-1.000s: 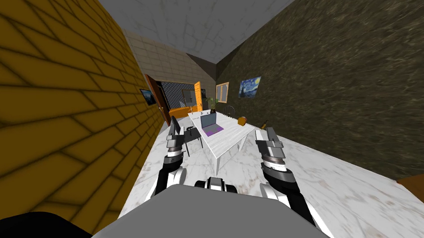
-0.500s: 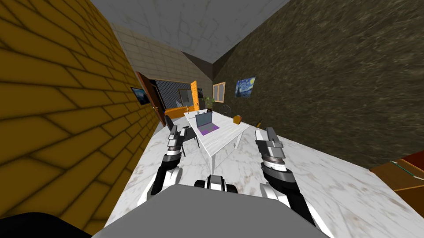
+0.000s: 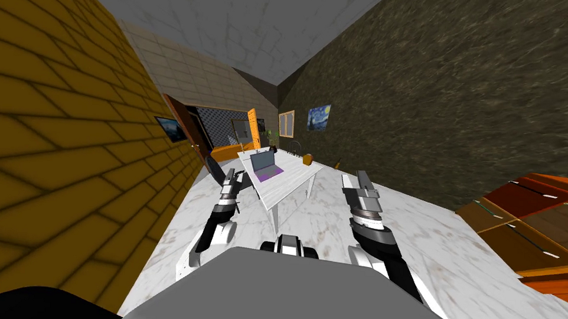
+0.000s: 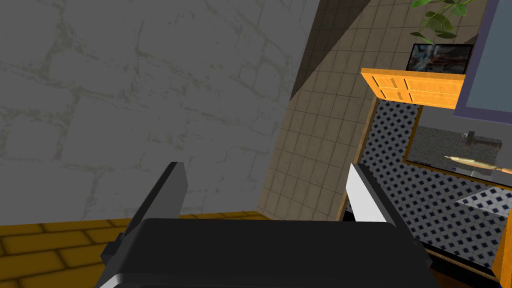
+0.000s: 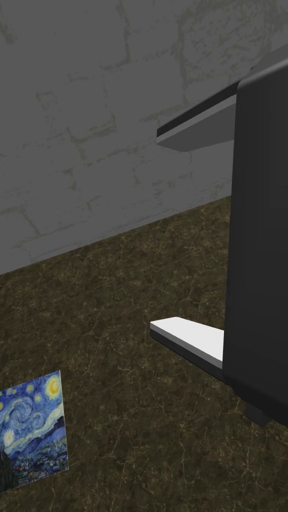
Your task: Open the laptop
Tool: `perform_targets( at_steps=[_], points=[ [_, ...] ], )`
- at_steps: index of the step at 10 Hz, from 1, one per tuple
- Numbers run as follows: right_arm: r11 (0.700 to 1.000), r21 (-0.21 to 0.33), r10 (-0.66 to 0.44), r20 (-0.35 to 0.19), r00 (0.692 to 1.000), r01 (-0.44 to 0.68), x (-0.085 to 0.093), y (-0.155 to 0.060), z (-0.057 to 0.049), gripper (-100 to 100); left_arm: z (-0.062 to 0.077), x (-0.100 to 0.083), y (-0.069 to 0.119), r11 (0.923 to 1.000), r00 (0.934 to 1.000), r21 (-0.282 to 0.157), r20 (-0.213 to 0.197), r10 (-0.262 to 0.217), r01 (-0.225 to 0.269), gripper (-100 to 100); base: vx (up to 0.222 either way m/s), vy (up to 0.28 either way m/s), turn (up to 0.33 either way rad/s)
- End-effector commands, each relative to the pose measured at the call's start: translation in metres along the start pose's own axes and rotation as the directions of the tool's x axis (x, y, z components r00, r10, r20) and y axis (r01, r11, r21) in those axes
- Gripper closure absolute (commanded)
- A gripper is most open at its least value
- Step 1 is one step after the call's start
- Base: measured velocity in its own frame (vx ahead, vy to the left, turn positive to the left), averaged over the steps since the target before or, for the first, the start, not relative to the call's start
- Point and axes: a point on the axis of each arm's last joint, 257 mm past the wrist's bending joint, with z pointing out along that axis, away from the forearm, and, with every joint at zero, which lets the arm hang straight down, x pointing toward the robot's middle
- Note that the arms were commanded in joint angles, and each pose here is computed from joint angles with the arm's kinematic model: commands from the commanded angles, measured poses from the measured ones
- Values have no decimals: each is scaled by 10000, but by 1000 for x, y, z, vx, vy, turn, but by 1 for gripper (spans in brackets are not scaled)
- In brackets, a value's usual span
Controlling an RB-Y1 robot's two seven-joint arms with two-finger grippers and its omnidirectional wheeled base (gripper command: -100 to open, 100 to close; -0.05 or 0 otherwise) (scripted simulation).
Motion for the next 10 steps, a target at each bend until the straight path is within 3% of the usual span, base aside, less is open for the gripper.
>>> perform_targets(
  at_steps=[1,3,4,6,7,8,9,10],
  points=[
    [10000,-1,1,1,10000,-1,0,0,0,0,4,-39,31,9967,9984,-707,358,433,-407,-100,5,-264,-207],
    [10000,-1,2,1,10000,-2,0,0,0,0,6,-78,52,9900,9940,-1258,802,741,-636,-100,55,-289,-180],
    [10000,-1,2,1,10000,-2,0,0,0,0,6,-79,52,9899,9937,-1254,820,764,-657,-100,62,-197,-102],
    [10000,0,-1,0,10000,1,0,0,0,0,8,-119,66,9825,9859,-1689,1333,1015,-784,-100,61,-185,-193],
    [10000,0,0,0,10000,0,0,0,0,0,5,-125,70,9804,9841,-1790,1406,1085,-825,-100,49,-154,-60],
    [10000,0,-2,0,10000,2,0,0,0,0,4,-149,77,9748,9769,-2052,1739,1241,-873,-100,21,-129,-114],
    [10000,0,-2,-1,10000,2,0,0,0,0,4,-149,77,9748,9769,-2052,1739,1241,-873,-100,40,-105,-73],
    [10000,1,-3,-1,10000,3,0,0,0,0,2,-175,83,9689,9678,-2306,2097,1393,-895,-100,70,-142,-161]
  ],
)
